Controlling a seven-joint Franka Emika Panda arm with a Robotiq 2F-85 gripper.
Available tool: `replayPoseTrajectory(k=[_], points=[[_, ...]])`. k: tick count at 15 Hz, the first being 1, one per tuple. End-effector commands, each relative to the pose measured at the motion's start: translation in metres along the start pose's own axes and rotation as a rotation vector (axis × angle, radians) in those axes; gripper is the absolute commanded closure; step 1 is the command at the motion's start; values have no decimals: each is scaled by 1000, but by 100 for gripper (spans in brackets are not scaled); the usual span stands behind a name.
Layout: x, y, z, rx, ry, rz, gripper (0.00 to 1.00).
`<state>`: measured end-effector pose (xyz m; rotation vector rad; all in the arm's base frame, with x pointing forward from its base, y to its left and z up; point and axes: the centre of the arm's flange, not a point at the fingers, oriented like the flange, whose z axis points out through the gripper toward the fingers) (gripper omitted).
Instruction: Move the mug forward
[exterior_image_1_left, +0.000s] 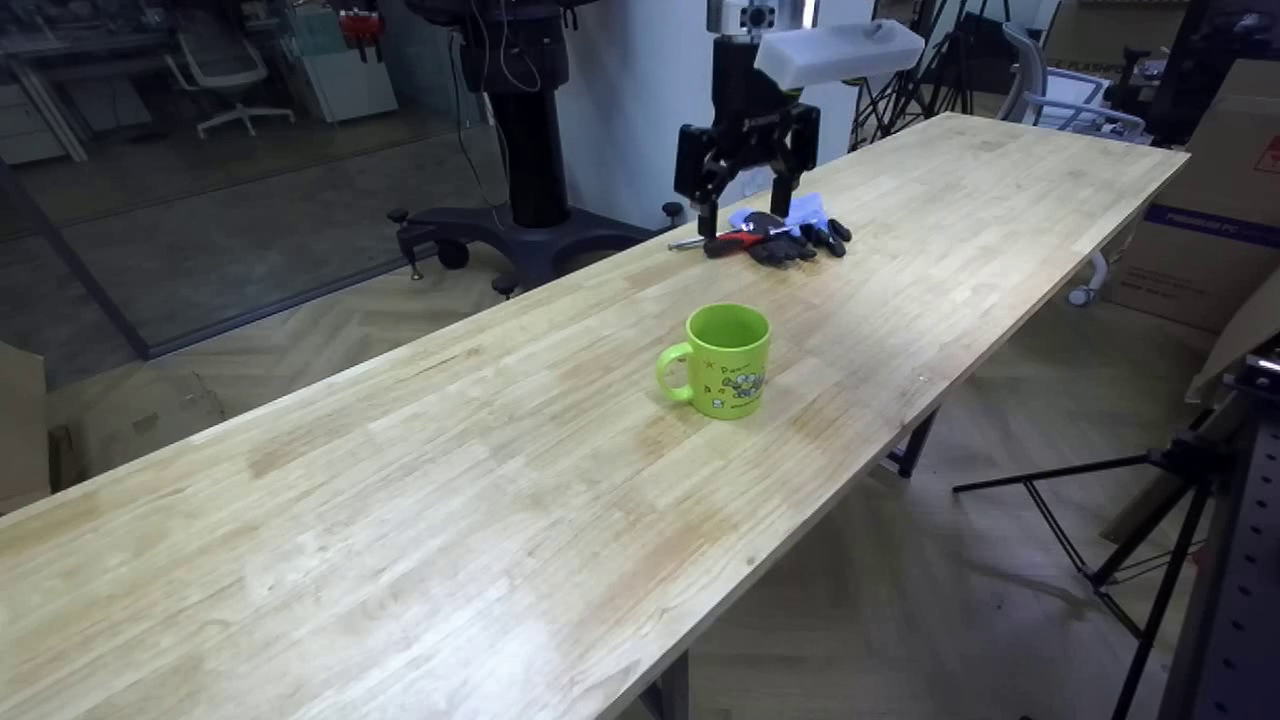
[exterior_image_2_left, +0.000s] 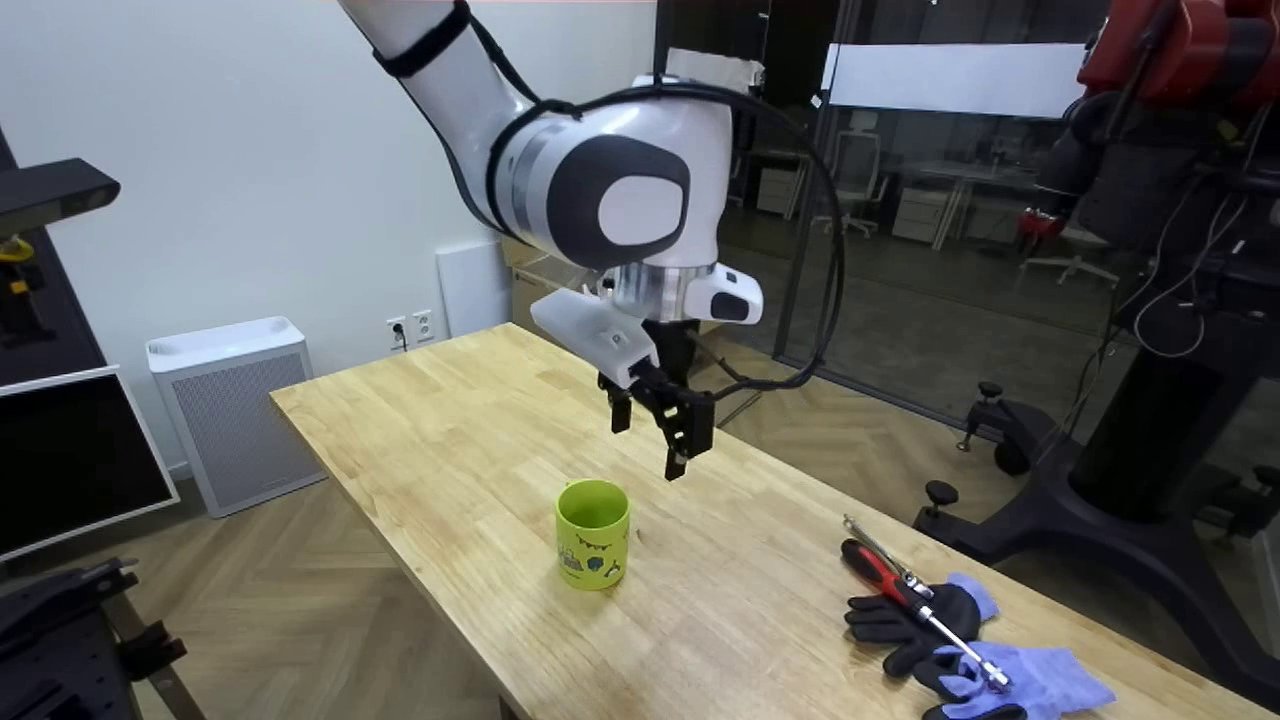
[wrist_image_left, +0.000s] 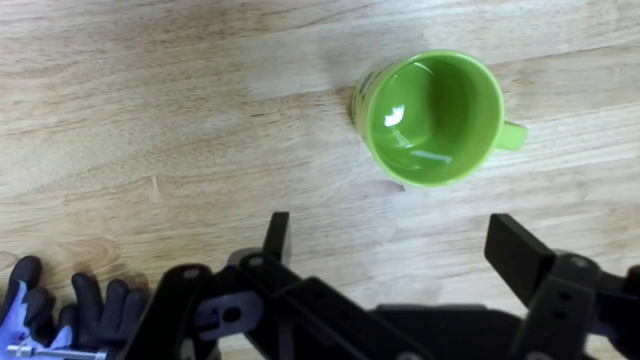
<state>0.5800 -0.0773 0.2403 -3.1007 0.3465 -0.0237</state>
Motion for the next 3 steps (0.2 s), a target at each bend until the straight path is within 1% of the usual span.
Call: replayPoseTrajectory(k=[1,2,3], points=[[-9,0,-30,-6,43,68,0],[-9,2,-34,-2,51,76,0],[2,2,-21,5,34,31,0]])
